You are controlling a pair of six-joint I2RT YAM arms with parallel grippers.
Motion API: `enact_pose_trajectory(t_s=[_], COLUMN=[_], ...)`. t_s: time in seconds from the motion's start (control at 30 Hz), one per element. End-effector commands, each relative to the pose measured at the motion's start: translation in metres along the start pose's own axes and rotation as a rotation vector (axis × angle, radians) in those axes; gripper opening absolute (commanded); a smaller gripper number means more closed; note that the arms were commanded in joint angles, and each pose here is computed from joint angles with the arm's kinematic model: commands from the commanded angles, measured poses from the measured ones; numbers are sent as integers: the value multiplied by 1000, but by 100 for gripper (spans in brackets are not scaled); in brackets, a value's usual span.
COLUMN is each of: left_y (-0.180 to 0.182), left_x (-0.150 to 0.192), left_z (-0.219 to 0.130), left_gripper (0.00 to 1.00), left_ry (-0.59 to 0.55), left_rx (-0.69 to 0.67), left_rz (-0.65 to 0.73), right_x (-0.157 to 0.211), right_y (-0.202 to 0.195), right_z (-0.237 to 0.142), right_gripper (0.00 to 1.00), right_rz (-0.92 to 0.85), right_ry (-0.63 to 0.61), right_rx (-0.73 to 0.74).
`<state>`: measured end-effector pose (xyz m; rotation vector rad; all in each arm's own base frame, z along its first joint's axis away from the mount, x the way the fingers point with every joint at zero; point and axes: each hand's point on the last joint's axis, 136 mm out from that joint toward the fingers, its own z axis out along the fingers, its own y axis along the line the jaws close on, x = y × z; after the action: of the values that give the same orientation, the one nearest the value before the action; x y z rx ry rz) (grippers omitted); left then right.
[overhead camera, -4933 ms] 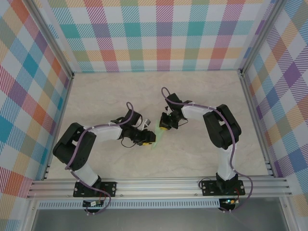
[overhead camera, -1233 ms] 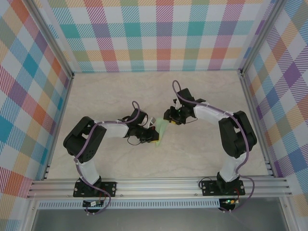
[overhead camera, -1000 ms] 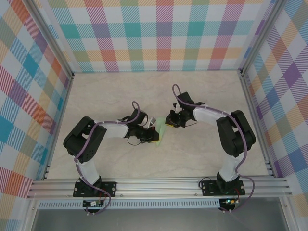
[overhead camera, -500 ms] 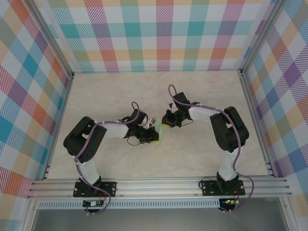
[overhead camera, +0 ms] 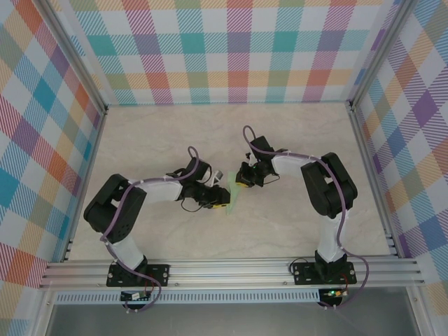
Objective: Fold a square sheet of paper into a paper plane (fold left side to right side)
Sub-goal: Fold the wing for the fifth time at the center of the table.
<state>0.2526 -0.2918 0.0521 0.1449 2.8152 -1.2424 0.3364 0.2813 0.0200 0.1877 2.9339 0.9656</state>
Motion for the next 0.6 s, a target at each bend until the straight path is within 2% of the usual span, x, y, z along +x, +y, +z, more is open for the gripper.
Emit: enact_pose_trajectory(t_s=[0.0,0.17,0.27,0.57], left_y=[-12,-41,-51,-31], left_x=[3,13,19,16], left_z=[-19,-16,1,24], left_gripper=[33,21,20,20], left_ry=[-16,30,79,104], left_rx=[17,108,127,54], left_rz=[50,111,129,126], right_x=[-2,-2,-2,-1], right_y=[0,0,0,-5], right_z=[2,3,3,4], right_gripper=[8,8,8,8], right_rz=[-2,-1,-1,3], right_ry=[0,1,3,11], right_rx=[19,20,21,42])
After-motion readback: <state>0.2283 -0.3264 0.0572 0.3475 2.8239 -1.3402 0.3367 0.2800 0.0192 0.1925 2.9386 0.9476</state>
